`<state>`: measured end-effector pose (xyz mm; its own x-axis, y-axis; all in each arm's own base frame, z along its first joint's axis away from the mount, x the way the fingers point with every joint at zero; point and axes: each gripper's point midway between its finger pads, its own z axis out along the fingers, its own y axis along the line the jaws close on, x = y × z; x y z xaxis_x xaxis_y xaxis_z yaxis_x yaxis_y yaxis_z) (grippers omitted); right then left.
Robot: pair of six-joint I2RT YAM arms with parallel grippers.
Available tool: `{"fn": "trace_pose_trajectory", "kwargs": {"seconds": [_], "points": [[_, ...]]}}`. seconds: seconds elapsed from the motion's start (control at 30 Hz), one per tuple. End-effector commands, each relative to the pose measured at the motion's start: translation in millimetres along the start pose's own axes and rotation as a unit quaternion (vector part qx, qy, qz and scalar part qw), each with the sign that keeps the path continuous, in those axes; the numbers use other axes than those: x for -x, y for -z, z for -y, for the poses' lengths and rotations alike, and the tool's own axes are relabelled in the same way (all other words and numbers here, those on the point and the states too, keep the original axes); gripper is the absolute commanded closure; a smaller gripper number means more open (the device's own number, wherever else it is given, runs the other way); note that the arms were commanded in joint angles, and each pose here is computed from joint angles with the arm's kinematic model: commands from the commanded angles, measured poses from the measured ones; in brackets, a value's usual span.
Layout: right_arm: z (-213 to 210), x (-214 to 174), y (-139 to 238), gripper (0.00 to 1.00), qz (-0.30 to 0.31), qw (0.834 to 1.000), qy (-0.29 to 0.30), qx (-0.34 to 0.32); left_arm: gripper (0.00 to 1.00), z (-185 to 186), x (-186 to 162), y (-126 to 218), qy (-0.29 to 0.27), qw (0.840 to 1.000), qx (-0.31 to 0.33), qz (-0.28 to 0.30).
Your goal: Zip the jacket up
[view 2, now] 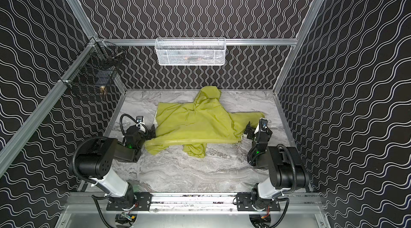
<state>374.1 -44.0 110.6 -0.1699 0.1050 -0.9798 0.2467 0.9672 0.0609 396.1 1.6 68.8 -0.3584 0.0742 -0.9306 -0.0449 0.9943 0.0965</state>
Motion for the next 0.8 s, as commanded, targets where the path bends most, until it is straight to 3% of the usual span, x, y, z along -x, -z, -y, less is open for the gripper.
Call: {"fn": "trace_pose_trajectory", "kwargs": {"seconds": [0.0,0.77], "points": [[-1.6,9.3,0.2,0.01,0.018,1.000,-0.004,0.004,0.01,-0.7,6.2,0.4,-0.004,1.000,0.002,0.012],[-3.2,6.5,-3.5,0.01,0.009,1.000,-0.004,0.007,0.01,-0.8,5.4,-1.6,-0.004,1.000,0.003,0.008]]}}
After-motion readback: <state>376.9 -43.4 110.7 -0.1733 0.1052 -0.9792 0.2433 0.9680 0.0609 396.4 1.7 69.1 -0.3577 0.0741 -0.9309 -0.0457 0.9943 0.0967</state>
